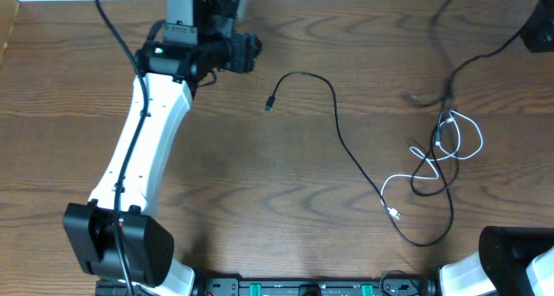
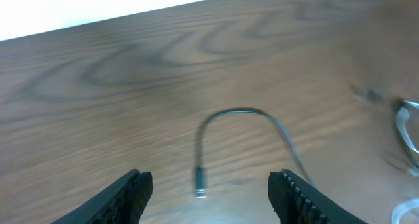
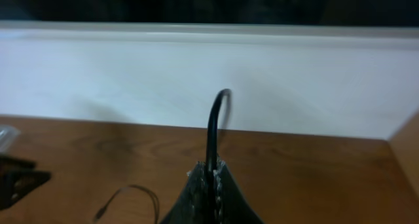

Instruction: Untangle cables

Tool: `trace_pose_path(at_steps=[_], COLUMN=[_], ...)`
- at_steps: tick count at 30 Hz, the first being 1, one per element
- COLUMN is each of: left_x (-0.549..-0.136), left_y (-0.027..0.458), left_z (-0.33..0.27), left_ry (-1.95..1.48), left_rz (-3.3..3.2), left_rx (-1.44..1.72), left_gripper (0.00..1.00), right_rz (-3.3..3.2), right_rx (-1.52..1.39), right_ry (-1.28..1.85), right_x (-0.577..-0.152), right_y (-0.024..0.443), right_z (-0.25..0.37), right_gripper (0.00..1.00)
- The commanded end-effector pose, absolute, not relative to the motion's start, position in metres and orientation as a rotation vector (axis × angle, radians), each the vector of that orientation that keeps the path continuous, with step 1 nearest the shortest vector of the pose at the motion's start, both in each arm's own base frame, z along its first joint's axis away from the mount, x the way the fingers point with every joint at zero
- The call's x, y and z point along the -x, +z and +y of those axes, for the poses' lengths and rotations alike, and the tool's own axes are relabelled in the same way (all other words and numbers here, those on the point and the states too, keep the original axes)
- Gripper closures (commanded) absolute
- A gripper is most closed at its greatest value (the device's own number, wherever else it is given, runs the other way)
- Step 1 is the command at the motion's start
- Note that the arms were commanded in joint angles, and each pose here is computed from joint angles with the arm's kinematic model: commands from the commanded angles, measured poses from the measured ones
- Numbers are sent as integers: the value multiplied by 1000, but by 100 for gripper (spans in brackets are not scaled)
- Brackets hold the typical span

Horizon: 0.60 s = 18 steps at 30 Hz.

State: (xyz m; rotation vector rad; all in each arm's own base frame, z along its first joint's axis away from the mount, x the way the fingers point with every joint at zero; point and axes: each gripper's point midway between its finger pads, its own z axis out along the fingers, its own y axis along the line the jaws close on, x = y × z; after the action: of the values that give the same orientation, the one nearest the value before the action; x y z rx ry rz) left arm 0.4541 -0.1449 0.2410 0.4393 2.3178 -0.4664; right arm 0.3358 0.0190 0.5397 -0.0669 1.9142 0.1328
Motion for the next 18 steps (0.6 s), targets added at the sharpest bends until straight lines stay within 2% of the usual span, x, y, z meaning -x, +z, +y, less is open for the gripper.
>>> trace_pose_path(at_steps=[1,10,18], left_x=[-433,-385,-362], left_y=[269,286,294], left_z=[-186,-251,-274], left_ry=[-598,-886,-1002], left_rz=[2182,1984,1898], left_rx=[-689,-1016,-1121], left_gripper=[37,25,22], right_rz=[1893,1831,1748], right_rx=[193,370,483], right_ry=[290,552,644], right_x=[-332,-325,-314], right_y=[543,554,570], right_z=[47,96,136], right_gripper=[99,99,99])
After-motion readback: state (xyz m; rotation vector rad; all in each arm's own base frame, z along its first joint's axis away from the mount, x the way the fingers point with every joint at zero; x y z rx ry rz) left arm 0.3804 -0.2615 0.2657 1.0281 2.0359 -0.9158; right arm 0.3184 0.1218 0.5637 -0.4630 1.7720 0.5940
